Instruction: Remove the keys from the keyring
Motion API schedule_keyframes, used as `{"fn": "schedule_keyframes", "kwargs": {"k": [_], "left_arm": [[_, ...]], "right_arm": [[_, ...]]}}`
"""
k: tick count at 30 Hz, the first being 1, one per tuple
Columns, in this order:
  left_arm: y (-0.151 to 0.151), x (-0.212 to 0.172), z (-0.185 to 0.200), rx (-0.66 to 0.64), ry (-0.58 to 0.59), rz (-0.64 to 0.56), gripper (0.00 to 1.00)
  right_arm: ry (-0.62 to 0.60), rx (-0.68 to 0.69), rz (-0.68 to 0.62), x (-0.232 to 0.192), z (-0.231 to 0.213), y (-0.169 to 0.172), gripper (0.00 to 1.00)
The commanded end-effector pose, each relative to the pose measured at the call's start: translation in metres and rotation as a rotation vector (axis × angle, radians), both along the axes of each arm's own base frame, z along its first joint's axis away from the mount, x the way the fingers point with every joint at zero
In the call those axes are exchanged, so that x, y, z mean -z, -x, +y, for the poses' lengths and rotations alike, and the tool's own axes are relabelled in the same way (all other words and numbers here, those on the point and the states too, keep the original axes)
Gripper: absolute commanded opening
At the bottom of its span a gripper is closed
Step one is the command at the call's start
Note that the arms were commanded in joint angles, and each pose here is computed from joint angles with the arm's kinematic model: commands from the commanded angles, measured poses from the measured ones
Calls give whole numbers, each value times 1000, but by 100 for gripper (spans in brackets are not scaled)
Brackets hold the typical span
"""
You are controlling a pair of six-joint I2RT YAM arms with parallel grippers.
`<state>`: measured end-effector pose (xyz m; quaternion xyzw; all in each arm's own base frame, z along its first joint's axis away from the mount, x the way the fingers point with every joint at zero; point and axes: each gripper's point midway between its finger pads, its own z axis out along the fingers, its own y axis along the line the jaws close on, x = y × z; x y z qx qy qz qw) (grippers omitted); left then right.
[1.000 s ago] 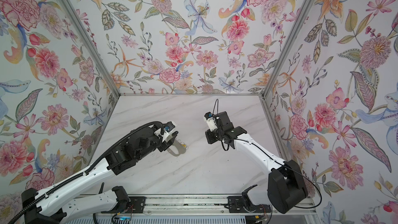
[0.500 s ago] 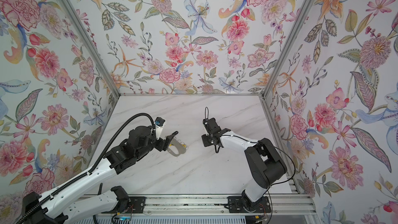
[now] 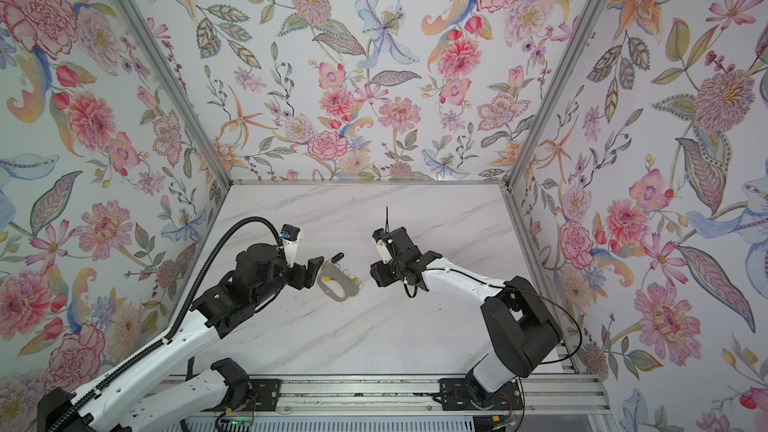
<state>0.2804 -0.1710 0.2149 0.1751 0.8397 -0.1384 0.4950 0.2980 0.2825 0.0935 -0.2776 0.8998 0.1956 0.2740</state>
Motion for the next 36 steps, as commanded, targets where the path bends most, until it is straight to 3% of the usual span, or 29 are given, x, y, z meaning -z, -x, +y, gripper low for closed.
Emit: {"fn": "schedule_keyframes", "kwargs": {"k": [1, 13, 24, 36], "left_arm": [[7, 20, 4, -10, 57, 74, 86], [22, 58, 26, -117, 121, 172, 88], [18, 68, 42, -151, 169, 197, 88], [18, 83, 47, -190, 210, 226, 88]], "right_arm": [[-86, -72, 12, -7, 35, 0, 63], [-84, -233, 137, 30, 92, -7, 63], [70, -329, 147, 69, 103, -16, 57], [149, -401, 146, 79, 103, 8, 45]]}}
